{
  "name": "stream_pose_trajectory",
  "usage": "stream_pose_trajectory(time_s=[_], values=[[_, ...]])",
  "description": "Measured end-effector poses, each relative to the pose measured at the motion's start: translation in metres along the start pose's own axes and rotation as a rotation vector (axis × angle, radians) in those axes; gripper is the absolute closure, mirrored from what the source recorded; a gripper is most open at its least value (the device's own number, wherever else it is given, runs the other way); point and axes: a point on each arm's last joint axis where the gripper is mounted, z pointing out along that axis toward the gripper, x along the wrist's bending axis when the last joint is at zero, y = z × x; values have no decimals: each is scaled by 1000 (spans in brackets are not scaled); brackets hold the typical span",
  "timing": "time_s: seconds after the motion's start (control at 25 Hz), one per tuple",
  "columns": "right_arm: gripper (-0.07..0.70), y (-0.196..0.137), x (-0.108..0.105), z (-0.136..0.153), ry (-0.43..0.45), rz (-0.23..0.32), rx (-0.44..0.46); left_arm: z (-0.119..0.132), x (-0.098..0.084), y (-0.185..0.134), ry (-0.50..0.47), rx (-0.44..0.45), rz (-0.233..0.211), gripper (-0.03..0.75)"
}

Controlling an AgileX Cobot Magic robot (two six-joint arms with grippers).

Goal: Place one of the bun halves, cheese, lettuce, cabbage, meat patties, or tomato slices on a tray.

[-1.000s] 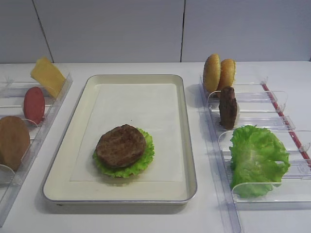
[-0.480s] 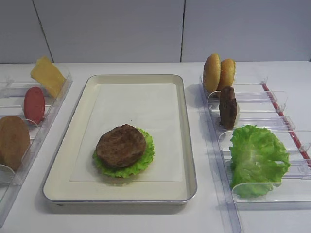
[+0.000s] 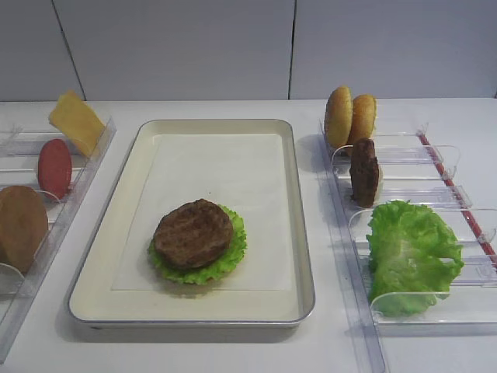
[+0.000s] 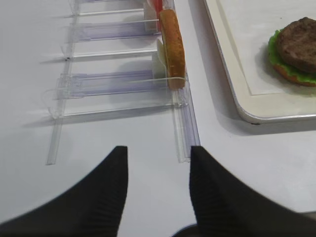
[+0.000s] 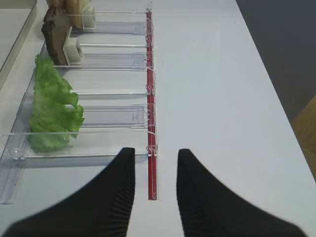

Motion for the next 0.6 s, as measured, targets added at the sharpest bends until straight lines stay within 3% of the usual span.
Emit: stream_pose_trajectory(time_s=[0.6], values=[[380, 0, 0, 0, 0, -3, 0, 0, 0, 0, 0, 0, 0, 421]])
